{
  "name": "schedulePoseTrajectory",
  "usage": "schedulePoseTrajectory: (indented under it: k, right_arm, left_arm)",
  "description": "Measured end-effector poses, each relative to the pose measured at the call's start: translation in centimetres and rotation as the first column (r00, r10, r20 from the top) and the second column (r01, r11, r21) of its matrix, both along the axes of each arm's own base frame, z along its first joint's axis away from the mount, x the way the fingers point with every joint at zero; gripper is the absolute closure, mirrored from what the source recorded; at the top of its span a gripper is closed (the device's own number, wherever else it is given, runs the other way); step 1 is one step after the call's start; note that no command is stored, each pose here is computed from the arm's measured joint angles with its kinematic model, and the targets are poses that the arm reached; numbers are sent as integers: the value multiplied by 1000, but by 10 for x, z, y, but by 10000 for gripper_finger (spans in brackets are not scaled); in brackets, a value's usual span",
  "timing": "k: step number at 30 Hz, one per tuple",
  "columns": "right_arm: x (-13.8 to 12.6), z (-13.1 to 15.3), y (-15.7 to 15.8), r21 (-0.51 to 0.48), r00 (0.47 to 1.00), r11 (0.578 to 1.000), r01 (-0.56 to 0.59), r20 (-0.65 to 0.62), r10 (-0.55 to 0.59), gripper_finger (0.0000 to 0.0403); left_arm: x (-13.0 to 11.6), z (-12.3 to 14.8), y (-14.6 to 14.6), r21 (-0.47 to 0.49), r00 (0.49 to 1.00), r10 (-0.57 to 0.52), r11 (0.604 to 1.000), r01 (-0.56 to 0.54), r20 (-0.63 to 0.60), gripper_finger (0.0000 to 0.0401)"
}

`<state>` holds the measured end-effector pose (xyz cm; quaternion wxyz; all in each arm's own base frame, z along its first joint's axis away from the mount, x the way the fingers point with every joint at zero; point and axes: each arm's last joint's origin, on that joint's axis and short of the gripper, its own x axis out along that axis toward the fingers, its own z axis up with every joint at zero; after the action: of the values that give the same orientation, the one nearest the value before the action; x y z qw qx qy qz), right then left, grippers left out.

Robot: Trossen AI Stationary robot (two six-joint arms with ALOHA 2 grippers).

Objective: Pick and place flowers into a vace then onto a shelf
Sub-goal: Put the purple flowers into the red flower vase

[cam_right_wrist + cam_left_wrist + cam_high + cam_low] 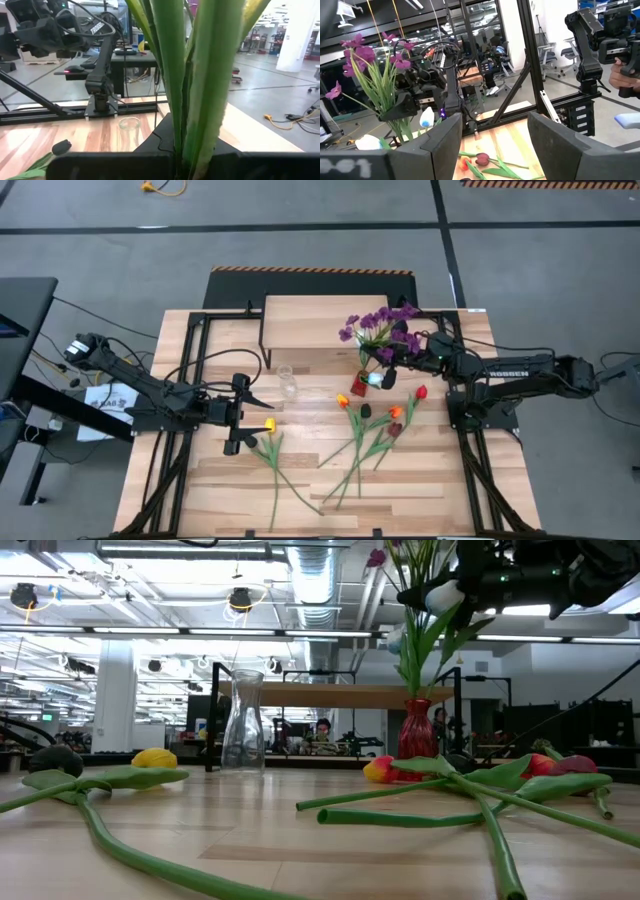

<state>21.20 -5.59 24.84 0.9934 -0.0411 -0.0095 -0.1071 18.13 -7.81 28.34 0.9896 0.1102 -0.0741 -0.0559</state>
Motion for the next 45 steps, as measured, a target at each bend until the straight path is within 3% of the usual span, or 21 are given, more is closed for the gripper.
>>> schedulePoseTrajectory:
  k: [26, 35, 45]
  right_arm:
    - [0, -5, 2, 37, 998, 999, 38, -42, -37, 359]
    - [2, -5, 7, 62, 999, 998, 12, -53, -9, 305]
    - [9, 3, 13, 128, 975, 992, 3, -222, 25, 201]
  left_arm:
    - [0, 0, 0, 0, 1000, 0, 1000, 0, 0, 181]
    - [0, 0, 0, -1, 1000, 0, 1000, 0, 0, 181]
    - [0, 0, 0, -1, 1000, 0, 1000, 0, 0, 181]
